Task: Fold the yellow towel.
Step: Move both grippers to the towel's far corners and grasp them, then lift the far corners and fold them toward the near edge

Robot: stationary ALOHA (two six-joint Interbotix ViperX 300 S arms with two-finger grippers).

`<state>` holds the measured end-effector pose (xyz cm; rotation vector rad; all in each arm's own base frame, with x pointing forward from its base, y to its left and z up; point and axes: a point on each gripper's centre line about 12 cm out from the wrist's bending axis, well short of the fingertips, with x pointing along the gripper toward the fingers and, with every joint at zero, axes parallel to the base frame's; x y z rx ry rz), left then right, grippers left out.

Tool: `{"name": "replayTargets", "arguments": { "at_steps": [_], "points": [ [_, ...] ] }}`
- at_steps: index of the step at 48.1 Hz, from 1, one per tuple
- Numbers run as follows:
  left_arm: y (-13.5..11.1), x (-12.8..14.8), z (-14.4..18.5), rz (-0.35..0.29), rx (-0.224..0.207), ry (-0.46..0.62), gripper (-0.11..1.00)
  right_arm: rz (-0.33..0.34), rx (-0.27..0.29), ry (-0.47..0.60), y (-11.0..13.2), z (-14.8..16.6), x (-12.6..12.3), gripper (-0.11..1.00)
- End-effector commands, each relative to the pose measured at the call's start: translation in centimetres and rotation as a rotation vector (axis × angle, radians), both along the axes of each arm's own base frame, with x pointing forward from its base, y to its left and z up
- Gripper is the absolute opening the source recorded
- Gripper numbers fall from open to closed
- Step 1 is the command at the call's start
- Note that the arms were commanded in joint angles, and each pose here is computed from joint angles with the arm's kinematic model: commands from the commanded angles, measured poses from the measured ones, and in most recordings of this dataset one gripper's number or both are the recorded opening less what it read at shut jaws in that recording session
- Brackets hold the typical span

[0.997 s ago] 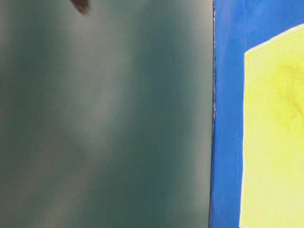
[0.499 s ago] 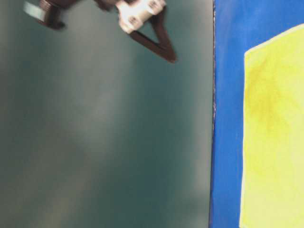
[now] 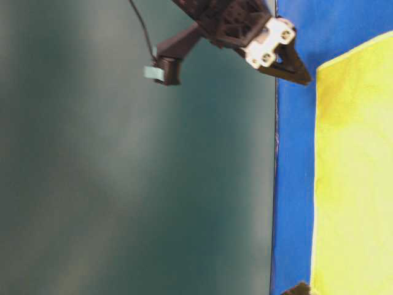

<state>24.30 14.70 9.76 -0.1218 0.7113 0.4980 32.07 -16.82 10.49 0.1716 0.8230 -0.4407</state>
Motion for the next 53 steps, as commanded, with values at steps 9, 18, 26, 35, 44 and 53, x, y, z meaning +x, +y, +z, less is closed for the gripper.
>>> {"name": "replayTargets", "arguments": {
  "at_steps": [9,18,26,35,44,53],
  "points": [
    [1.5,1.0,-0.6,0.023,0.005,0.003,0.85,0.001,-0.007,-0.007,-0.6,-0.4,0.9,0.57],
    [1.3,1.1,-1.0,0.011,-0.009,0.031,0.81,0.001,-0.003,-0.002,-0.5,-0.6,0.9,0.53],
    [0.9,1.3,-1.6,-0.022,-0.022,0.089,0.43,0.018,-0.003,0.005,0.0,-0.8,1.0,0.17],
    [1.0,1.3,-2.4,-0.034,-0.028,0.121,0.02,0.023,-0.004,0.004,0.2,-0.7,1.1,0.03],
    [0.9,1.3,-1.5,-0.036,-0.03,0.125,0.02,0.017,-0.002,-0.004,0.2,-0.3,1.1,0.02],
    [0.8,1.2,1.5,-0.036,-0.014,0.094,0.02,0.011,-0.018,-0.047,0.4,1.6,0.7,0.02]
  ]
}}
